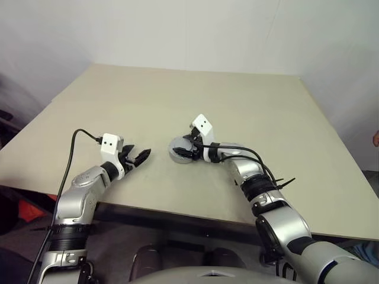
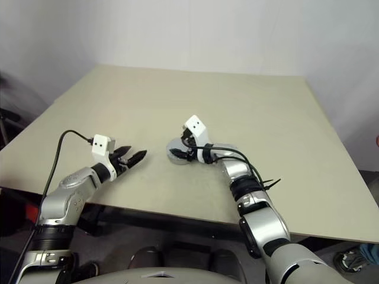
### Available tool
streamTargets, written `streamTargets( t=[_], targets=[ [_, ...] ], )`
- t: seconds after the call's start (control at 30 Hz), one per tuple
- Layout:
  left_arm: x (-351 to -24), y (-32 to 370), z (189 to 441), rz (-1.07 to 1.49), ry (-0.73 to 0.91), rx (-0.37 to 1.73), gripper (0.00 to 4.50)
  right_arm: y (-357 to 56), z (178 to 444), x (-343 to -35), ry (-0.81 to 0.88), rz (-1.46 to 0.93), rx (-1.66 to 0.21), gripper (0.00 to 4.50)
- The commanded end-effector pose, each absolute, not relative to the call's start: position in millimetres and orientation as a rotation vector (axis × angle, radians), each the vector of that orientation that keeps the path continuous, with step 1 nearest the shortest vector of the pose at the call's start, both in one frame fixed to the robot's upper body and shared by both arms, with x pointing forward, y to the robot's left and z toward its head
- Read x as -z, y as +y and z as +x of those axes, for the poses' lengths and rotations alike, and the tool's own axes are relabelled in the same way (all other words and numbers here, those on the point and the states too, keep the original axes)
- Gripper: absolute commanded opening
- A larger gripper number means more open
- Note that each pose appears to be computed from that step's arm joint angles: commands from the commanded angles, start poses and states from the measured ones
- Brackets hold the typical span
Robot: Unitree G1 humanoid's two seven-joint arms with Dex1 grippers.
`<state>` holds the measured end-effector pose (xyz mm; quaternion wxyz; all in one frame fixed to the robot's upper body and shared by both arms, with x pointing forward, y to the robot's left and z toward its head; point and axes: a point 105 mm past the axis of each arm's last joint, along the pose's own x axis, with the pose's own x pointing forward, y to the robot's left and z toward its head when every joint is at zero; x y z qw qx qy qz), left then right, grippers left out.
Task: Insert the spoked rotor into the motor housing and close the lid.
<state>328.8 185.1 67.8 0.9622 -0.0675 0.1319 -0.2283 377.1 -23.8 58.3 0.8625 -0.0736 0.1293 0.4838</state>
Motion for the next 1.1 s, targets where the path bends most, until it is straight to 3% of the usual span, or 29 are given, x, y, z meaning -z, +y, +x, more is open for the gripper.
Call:
streamTargets(
  t=[0.03,1.1],
  targets=[
    [-82.9,186.7,329.6,-0.122,0.21,0.462,4.04,-32.1,371.9,-23.7,0.416,-0.19,-0.964,3.15],
    [-81.5,187.6,329.0,-0.124,0.213,0.456,4.04,-17.6,377.9,-38.2,0.396,-0.103,-0.97,3.15]
  ],
)
